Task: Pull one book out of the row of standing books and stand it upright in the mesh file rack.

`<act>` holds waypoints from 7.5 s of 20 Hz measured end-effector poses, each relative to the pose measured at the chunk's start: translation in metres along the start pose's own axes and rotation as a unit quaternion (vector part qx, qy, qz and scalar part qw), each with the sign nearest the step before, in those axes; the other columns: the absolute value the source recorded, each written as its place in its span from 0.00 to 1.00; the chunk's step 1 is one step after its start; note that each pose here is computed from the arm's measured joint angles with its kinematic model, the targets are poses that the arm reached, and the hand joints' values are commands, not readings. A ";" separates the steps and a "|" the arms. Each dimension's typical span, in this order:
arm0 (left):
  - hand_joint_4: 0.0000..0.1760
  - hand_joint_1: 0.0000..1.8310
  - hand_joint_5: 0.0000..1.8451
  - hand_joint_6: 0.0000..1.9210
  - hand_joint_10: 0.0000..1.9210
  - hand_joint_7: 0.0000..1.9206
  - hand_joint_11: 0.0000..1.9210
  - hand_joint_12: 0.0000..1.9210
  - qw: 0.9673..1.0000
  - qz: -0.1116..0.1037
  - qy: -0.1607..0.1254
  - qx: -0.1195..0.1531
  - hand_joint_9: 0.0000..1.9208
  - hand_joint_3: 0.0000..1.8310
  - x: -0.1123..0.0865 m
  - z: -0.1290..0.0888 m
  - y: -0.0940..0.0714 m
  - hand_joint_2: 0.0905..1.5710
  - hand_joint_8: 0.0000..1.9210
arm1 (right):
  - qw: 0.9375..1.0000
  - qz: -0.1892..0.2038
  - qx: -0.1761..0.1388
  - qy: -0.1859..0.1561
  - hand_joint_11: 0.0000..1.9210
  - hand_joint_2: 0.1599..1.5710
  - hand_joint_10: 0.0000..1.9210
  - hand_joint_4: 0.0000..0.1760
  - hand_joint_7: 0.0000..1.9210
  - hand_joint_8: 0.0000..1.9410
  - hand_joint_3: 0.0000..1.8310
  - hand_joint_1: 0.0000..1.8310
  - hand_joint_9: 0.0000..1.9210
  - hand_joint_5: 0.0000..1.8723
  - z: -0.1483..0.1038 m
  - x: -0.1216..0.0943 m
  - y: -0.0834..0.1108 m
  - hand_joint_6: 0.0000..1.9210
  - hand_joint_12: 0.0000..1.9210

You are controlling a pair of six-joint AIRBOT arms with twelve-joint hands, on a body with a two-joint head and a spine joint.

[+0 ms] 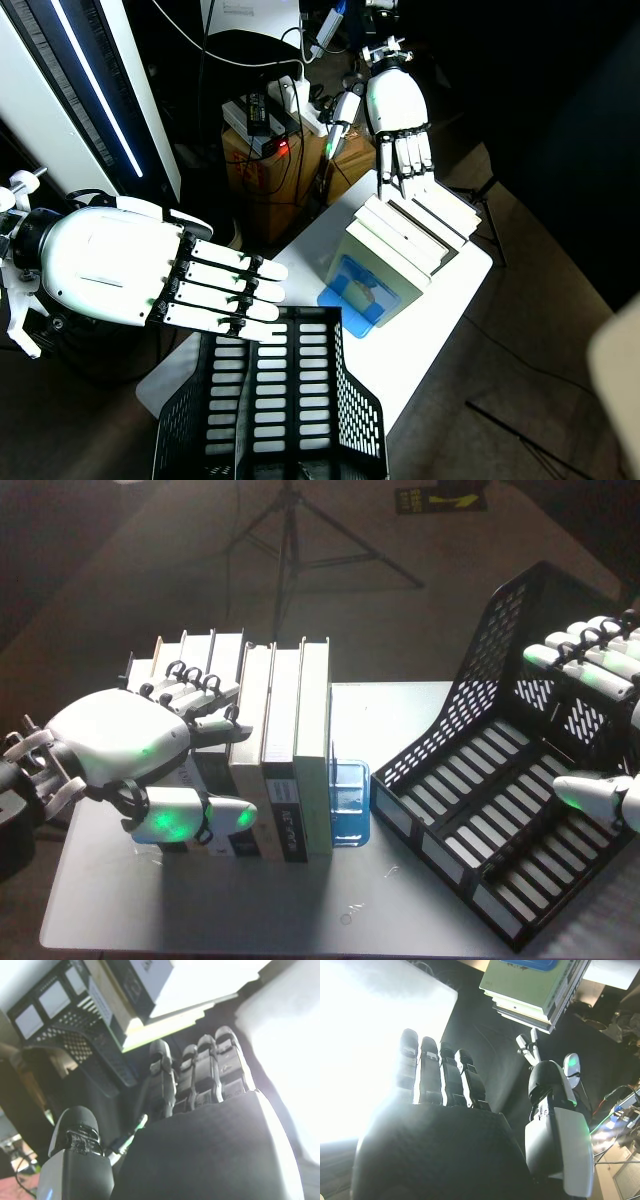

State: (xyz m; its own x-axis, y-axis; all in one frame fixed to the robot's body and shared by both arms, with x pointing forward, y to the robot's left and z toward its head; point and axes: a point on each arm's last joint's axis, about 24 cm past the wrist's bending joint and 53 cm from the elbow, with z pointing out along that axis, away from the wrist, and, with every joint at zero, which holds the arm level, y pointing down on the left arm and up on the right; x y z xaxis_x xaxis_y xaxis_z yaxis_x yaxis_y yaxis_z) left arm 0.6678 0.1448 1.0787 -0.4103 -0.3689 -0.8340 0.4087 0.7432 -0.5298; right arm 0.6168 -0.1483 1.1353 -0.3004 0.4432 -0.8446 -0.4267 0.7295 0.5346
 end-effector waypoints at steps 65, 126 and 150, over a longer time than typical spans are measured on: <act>0.16 0.27 0.05 0.01 0.00 0.00 0.00 0.00 0.986 -0.062 -0.151 -0.044 0.00 0.00 -0.065 -0.093 0.045 0.90 0.00 | 0.957 -0.190 -0.194 0.099 0.00 0.65 0.00 0.00 0.00 0.00 0.00 0.39 0.00 0.00 0.045 0.059 0.111 0.00 0.00; 0.25 0.31 0.09 0.00 0.00 0.01 0.00 0.00 0.963 -0.101 -0.203 -0.146 0.00 0.00 -0.095 -0.111 0.126 0.87 0.00 | 0.876 -0.351 -0.249 0.215 0.00 0.77 0.00 0.00 0.06 0.00 0.00 0.56 0.03 0.08 0.160 0.225 0.201 0.00 0.05; 0.33 0.28 0.10 0.01 0.00 0.02 0.00 0.00 0.968 -0.099 -0.197 -0.115 0.00 0.00 -0.098 -0.087 0.116 0.88 0.00 | 0.883 -0.342 -0.230 0.225 0.00 0.90 0.00 0.03 0.16 0.00 0.01 0.49 0.13 0.14 0.170 0.235 0.190 0.00 0.14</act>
State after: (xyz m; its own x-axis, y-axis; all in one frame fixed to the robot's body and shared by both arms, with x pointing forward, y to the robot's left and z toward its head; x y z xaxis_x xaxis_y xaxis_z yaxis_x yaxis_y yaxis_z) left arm 0.6840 0.3160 1.1121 -0.0997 -0.6680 -0.7375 0.1422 0.7240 -0.6750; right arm 0.6107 0.1829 1.0332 -0.1031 -0.3458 -0.9326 -0.9097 0.4119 -0.0522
